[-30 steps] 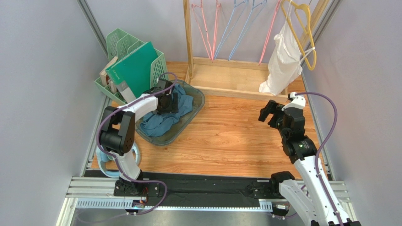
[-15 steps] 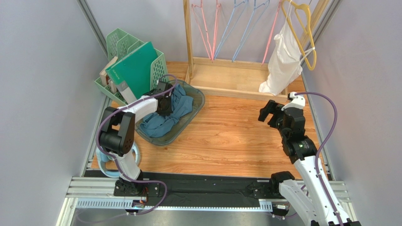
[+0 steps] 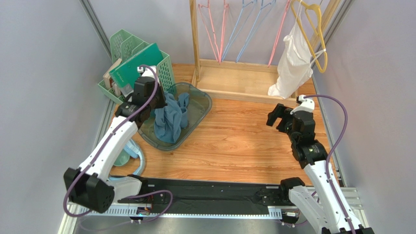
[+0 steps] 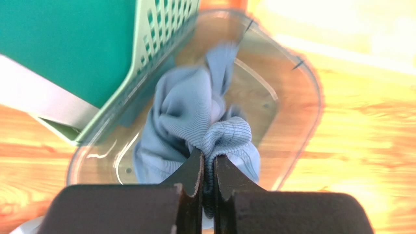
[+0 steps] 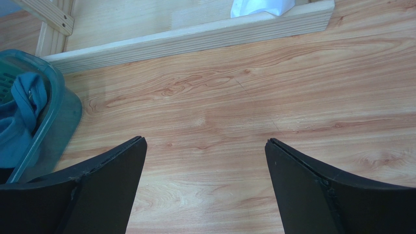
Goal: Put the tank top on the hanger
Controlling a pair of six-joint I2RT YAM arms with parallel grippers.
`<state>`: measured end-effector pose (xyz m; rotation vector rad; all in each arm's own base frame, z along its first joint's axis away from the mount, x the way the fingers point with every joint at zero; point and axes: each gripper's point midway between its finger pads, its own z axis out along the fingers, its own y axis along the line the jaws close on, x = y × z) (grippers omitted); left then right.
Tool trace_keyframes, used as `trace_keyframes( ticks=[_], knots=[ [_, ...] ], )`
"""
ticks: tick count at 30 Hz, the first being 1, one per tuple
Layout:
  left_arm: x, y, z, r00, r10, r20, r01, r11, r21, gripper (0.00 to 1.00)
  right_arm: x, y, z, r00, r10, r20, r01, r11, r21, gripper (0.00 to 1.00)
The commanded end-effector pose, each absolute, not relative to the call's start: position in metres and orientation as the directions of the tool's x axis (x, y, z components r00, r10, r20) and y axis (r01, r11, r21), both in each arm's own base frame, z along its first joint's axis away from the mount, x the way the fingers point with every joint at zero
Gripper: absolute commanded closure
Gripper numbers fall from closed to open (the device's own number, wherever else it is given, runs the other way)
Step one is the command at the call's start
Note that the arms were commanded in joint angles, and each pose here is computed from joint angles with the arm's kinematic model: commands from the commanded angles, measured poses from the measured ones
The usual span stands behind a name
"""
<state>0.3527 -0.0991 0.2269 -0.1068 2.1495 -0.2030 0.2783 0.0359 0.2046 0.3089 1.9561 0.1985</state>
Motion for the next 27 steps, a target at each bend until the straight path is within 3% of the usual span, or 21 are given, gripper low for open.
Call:
trace_keyframes(
  ticks=[1, 14, 23, 27],
  knots=[
    [0.333, -0.097, 0.300, -0.415, -0.178, -0.893, 0.072, 0.971, -0.227, 1.00, 0.284, 0.041, 0.225, -0.333, 0.302, -0.893, 0.083, 0.953, 0.291, 0.00],
    [0.271, -0.105, 0.455, -0.138, -0.164, -0.977, 0.305, 0.931, -0.199, 1.00, 0.288, 0.047, 0.225, -0.382, 0.296, -0.876, 0.071, 0.954, 0.292, 0.00],
    [0.259, -0.190, 0.493, -0.110, -0.104, -0.989, 0.512, 0.846, -0.146, 1.00, 0.287, 0.046, 0.226, -0.403, 0.291, -0.868, 0.082, 0.956, 0.282, 0.00],
    [0.239, -0.243, 0.513, -0.105, -0.110, -0.988, 0.654, 0.741, -0.152, 1.00, 0.286, 0.043, 0.224, -0.411, 0.293, -0.863, 0.103, 0.956, 0.276, 0.00]
  ],
)
